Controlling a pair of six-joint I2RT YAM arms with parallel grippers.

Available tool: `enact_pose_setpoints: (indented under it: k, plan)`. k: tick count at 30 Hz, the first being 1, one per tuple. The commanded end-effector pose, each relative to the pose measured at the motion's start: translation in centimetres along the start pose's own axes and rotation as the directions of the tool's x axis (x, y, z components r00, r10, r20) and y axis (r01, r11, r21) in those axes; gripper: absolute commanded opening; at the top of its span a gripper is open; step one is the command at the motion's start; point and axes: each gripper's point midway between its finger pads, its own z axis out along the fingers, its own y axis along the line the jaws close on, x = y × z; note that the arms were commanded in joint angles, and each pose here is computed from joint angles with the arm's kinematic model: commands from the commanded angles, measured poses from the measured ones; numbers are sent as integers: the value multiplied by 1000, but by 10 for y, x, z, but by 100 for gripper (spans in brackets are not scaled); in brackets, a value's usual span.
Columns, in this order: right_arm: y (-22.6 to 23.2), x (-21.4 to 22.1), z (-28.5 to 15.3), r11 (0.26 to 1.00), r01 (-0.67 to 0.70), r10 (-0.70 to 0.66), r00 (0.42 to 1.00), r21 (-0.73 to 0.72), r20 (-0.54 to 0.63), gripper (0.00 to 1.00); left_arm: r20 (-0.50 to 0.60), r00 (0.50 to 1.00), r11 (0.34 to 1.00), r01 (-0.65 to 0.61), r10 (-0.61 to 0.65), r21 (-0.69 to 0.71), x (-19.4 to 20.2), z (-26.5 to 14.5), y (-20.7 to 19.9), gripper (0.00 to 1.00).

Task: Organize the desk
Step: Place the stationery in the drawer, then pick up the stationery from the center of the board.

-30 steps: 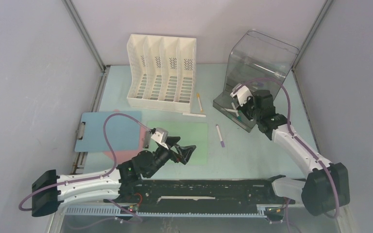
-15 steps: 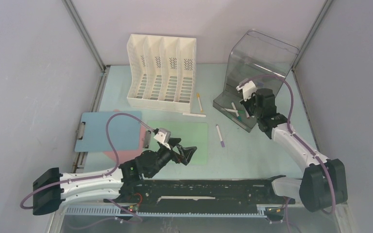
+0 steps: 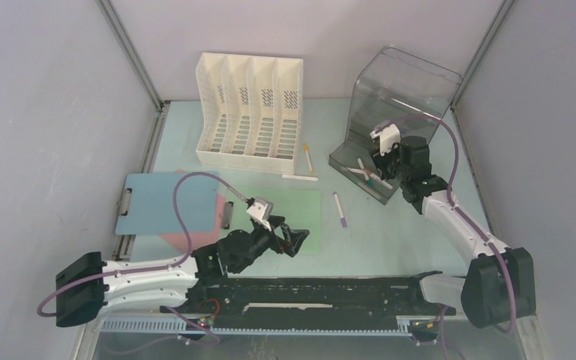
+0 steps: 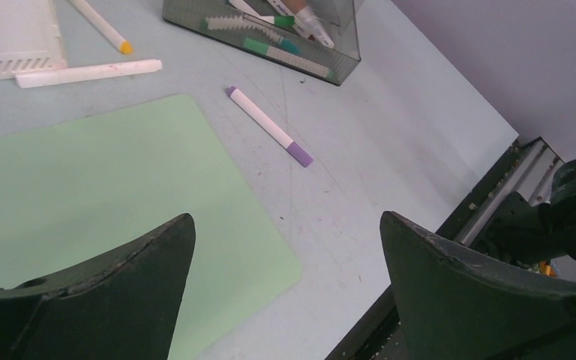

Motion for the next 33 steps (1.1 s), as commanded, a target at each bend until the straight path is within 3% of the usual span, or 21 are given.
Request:
enact_pose_setpoints:
  k: [1, 8, 14, 19, 24, 26, 30, 33]
  plan:
    - [4, -17, -11, 999, -21, 24, 997, -40, 67, 57, 25, 999, 995, 40, -42, 90, -23, 11, -31, 100]
    - [36, -22, -38, 966, 71, -42, 992, -248, 122, 64, -91, 994, 994, 61, -53, 93, -10, 43, -56, 100]
    - [49, -24, -61, 928, 111, -52, 984, -354, 173, 69, -215, 975, 997, 45, -56, -58, 10, 79, -55, 98]
    - [43, -26, -67, 934, 95, -32, 982, -343, 185, 69, -348, 937, 962, -65, -33, -265, 31, 105, -37, 85]
    - [41, -28, -69, 936, 90, -24, 981, -341, 193, 69, -453, 890, 894, -168, -43, -416, 49, 125, -26, 66]
    - [40, -28, -70, 936, 87, -21, 981, -340, 194, 69, -504, 863, 863, -236, -25, -446, 60, 133, -21, 60]
    - [36, -28, -72, 939, 78, -12, 980, -335, 197, 69, -523, 852, 860, -252, -21, -444, 65, 158, -26, 46]
    - [34, -28, -73, 940, 72, -5, 980, -332, 198, 69, -549, 835, 862, -254, -33, -439, 73, 172, -25, 41]
